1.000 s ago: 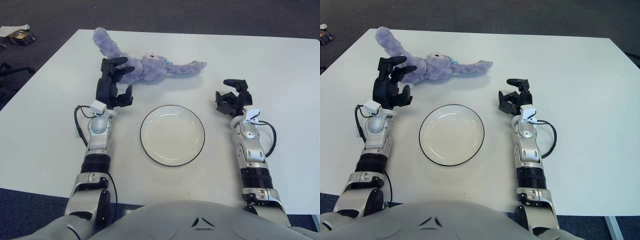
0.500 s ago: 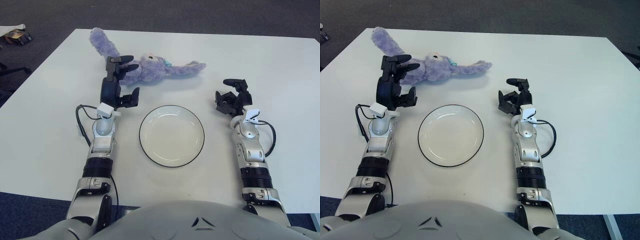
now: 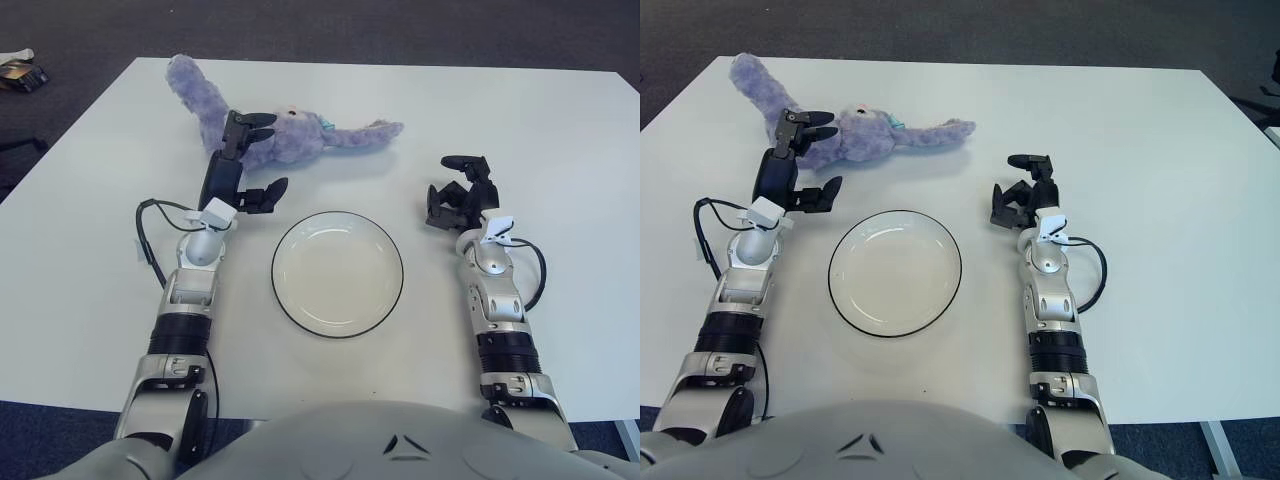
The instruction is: Put the doll into the plate.
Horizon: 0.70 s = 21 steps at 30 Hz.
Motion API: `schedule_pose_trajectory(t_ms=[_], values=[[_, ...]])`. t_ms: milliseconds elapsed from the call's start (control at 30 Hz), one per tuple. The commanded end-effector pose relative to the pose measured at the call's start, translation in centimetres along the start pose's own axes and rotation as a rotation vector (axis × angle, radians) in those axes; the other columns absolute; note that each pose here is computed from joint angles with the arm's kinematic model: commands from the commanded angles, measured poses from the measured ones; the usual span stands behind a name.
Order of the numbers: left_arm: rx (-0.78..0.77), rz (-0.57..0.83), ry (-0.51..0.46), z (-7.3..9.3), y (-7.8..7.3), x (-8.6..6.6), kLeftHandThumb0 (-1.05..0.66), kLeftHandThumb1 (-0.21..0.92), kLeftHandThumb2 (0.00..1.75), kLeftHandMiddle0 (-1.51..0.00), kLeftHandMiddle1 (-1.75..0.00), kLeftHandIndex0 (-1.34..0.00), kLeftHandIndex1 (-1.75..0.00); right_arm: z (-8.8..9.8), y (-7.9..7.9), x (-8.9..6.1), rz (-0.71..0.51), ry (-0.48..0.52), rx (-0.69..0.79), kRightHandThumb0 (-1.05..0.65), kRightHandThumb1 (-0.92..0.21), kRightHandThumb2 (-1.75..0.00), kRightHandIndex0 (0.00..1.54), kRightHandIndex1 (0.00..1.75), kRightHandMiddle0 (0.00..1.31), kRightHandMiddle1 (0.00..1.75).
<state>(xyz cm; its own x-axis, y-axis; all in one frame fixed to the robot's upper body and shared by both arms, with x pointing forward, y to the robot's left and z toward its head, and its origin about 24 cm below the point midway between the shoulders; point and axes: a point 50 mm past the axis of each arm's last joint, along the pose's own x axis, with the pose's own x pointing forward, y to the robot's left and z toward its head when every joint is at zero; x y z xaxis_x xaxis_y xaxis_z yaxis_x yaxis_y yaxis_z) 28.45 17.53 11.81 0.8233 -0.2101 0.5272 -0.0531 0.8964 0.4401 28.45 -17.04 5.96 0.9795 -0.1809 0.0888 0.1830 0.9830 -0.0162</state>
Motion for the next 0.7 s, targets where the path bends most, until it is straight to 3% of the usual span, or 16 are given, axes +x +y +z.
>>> schedule_pose_trajectory(t_ms=[0, 133, 233, 333, 667], values=[[0.038, -0.014, -0.027, 0.4, 0.5, 0.8, -0.58, 0.48, 0.87, -0.24, -0.73, 0.00, -1.06, -1.8, 0.3, -0.7, -0.011, 0.091, 0.027, 0.57, -0.07, -1.61, 0.81, 1.75, 0.14, 1.38], [0.145, -0.014, -0.048, 0.7, 0.9, 2.0, -0.58, 0.45, 0.88, -0.23, -0.72, 0.00, -1.06, -1.9, 0.4, -0.6, -0.009, 0.090, 0.020, 0.58, -0.06, -1.63, 0.82, 1.75, 0.14, 1.38], [0.245, -0.022, -0.062, 1.0, 1.2, 3.1, -0.62, 0.44, 0.88, -0.23, -0.72, 0.00, -1.06, -1.9, 0.5, -0.6, -0.009, 0.089, 0.012, -0.13, -0.33, -1.23, 1.11, 1.75, 0.15, 1.39], [0.302, -0.024, -0.069, 1.3, 1.4, 3.6, -0.66, 0.45, 0.86, -0.24, -0.74, 0.00, -1.05, -2.0, 0.5, -0.6, -0.009, 0.087, 0.008, -0.36, -0.43, -1.07, 1.21, 1.75, 0.16, 1.39], [0.518, -0.027, -0.085, 1.5, 2.0, 4.2, -0.68, 0.45, 0.82, -0.25, -0.90, 0.00, -0.93, -2.0, 0.6, -0.6, -0.007, 0.088, 0.006, -0.46, -0.49, -1.00, 1.27, 1.75, 0.16, 1.38]])
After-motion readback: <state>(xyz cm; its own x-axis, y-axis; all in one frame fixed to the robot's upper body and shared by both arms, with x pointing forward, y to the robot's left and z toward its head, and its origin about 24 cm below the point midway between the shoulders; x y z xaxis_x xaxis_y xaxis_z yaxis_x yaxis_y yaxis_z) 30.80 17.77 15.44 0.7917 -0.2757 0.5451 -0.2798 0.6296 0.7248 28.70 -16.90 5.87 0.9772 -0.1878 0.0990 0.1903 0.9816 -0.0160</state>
